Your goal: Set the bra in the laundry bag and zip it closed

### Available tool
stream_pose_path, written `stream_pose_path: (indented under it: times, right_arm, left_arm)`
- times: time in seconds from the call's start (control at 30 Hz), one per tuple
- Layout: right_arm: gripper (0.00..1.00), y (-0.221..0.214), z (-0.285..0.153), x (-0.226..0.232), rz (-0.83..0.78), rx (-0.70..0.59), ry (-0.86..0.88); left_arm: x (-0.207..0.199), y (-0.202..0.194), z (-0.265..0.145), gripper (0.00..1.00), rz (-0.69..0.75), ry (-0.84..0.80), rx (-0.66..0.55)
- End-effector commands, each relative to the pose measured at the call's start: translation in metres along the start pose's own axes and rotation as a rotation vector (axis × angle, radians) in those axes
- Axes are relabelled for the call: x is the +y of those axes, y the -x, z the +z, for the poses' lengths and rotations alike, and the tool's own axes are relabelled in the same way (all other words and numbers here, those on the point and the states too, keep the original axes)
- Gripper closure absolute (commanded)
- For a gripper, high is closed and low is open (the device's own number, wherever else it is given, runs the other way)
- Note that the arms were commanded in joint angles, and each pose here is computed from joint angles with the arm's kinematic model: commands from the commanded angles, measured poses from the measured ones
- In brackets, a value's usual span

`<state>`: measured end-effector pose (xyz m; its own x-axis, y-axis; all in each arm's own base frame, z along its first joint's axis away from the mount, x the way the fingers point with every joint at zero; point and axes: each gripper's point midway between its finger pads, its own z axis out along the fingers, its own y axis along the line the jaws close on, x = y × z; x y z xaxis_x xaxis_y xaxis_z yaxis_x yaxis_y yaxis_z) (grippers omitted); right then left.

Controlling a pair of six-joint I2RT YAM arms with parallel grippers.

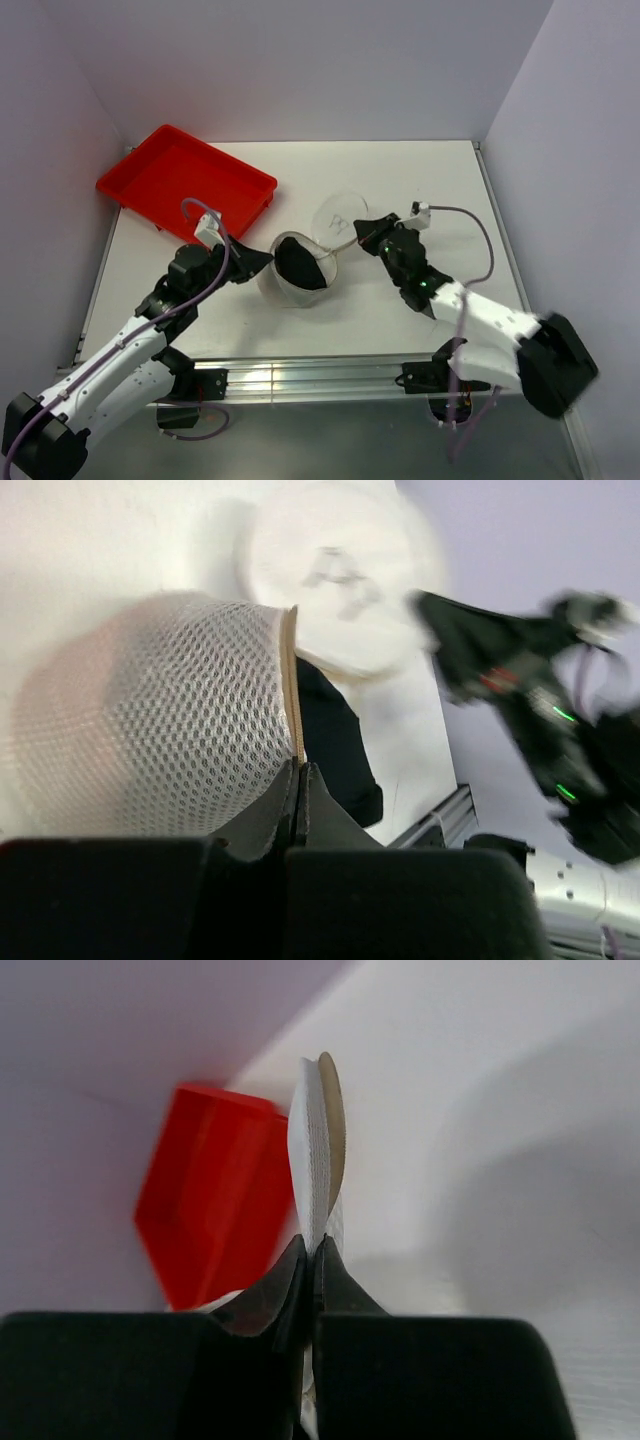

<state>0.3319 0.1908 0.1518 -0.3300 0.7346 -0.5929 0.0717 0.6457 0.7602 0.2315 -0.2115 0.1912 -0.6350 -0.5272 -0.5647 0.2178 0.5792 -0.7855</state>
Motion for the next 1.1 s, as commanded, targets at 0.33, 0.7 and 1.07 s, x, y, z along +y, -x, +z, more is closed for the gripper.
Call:
stream_pose_path:
  times: [0.33,0.7,1.07]
  right_arm:
    - [1.0,0.027,-0.096,0.035,-0.436,-0.044,0.052]
    - [1.0,0.073,-0.115,0.054,-0.694,-0.218,-0.038]
    - [0.81,-0.045,-0.175,0.146,-1.22,-0.147,0.318]
  left_arm:
    - [-0.034,0.034,0.011,1.0,0.098,0.014,-0.011]
    - [-0.031,0.028,0.042,1.0,0.113,-0.011,0.031]
    - [-0.014,0.018,0.053,1.0,0.116,0.026,0.059]
